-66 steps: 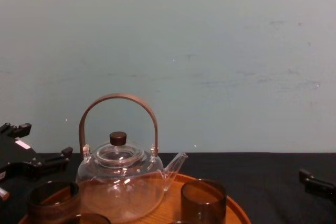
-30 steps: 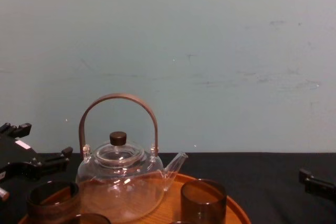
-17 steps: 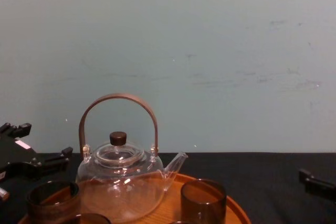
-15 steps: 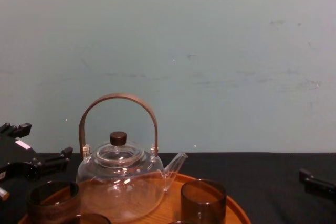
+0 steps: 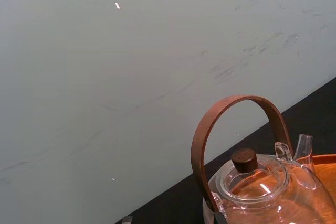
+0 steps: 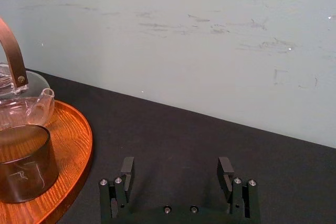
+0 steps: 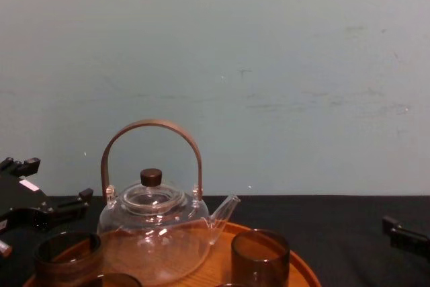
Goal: Pick up the glass from the table and place it on the tray.
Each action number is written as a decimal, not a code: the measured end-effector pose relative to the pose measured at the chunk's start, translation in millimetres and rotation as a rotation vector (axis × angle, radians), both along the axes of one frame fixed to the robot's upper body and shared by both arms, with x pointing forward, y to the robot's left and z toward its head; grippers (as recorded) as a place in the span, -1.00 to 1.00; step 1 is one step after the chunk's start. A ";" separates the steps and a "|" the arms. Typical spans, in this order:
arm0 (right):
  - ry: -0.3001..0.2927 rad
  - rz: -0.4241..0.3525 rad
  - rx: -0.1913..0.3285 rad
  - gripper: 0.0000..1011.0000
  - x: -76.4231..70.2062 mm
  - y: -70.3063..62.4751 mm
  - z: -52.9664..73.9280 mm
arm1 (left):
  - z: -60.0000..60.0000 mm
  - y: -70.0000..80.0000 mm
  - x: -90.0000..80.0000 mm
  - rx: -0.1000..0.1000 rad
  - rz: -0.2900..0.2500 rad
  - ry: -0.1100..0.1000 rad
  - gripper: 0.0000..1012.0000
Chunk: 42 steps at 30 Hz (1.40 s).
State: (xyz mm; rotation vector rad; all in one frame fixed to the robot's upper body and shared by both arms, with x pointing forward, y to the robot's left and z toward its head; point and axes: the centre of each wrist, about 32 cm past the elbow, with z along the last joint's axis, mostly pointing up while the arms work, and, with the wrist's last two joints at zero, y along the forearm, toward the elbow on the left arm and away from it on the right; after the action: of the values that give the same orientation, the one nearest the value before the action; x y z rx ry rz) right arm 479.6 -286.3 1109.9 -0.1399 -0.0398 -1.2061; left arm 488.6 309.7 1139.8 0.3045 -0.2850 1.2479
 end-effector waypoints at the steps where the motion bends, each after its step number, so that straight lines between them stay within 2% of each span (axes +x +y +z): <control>1: 0.000 0.000 0.000 0.98 0.0 0.0 0.0 | 0.0 0.0 0.0 0.000 0.000 0.000 0.98; 42: 0.000 0.000 0.000 0.98 0.0 0.0 0.0 | 0.0 0.0 0.0 0.000 0.000 0.000 0.98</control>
State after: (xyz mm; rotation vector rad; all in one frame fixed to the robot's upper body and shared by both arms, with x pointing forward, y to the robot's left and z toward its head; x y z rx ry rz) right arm 479.6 -286.3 1109.9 -0.1399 -0.0398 -1.2061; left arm 488.6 309.7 1139.8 0.3045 -0.2850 1.2480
